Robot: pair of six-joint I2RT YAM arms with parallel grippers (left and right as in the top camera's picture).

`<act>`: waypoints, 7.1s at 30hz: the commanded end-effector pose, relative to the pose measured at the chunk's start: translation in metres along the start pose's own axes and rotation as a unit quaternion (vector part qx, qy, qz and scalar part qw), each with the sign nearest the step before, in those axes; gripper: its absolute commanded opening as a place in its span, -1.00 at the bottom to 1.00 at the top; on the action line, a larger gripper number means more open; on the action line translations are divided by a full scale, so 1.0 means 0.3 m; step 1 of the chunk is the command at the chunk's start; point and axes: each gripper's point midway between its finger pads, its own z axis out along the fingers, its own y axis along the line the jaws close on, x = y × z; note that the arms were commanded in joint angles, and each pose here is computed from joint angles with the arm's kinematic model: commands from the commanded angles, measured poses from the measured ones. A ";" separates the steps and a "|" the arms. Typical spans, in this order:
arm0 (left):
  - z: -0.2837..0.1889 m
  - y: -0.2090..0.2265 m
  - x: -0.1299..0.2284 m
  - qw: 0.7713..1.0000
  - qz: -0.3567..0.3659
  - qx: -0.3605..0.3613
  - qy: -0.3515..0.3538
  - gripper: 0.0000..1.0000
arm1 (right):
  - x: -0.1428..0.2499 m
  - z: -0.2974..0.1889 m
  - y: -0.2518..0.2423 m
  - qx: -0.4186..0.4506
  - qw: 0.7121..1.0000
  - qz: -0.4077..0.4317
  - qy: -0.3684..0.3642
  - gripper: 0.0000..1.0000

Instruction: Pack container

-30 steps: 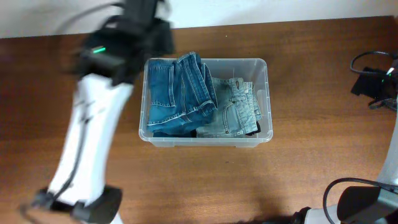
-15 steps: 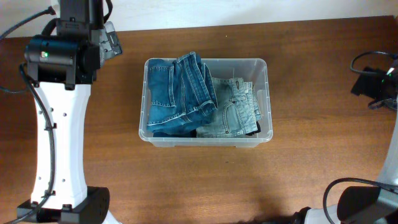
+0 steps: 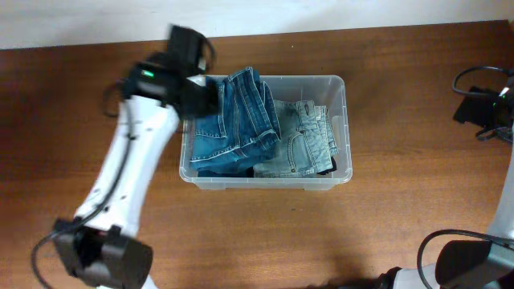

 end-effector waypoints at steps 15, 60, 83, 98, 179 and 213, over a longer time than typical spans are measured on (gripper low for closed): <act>0.403 -0.237 0.314 0.991 0.105 0.013 0.076 -0.99 | -0.006 -0.002 -0.009 0.006 1.000 0.004 -0.003 0.97; -0.445 0.682 -0.250 0.941 -0.185 -0.208 -0.194 0.98 | 0.449 -0.893 0.307 -0.345 0.851 -0.246 -0.311 0.97; -0.442 0.681 -0.244 0.942 -0.184 -0.208 -0.190 0.99 | 0.506 -0.320 0.339 -0.429 0.725 0.015 -0.539 0.97; -0.442 0.681 -0.244 0.942 -0.184 -0.208 -0.190 0.99 | 0.520 -0.077 0.345 -0.376 0.765 0.039 -0.521 0.97; -0.353 0.423 0.476 0.818 -0.075 0.057 -0.567 0.99 | 0.576 0.046 0.370 -0.352 0.814 0.006 -0.462 0.97; -0.134 0.431 0.557 0.854 0.131 -0.059 -0.500 0.98 | 0.577 0.047 0.370 -0.352 0.814 0.006 -0.462 0.97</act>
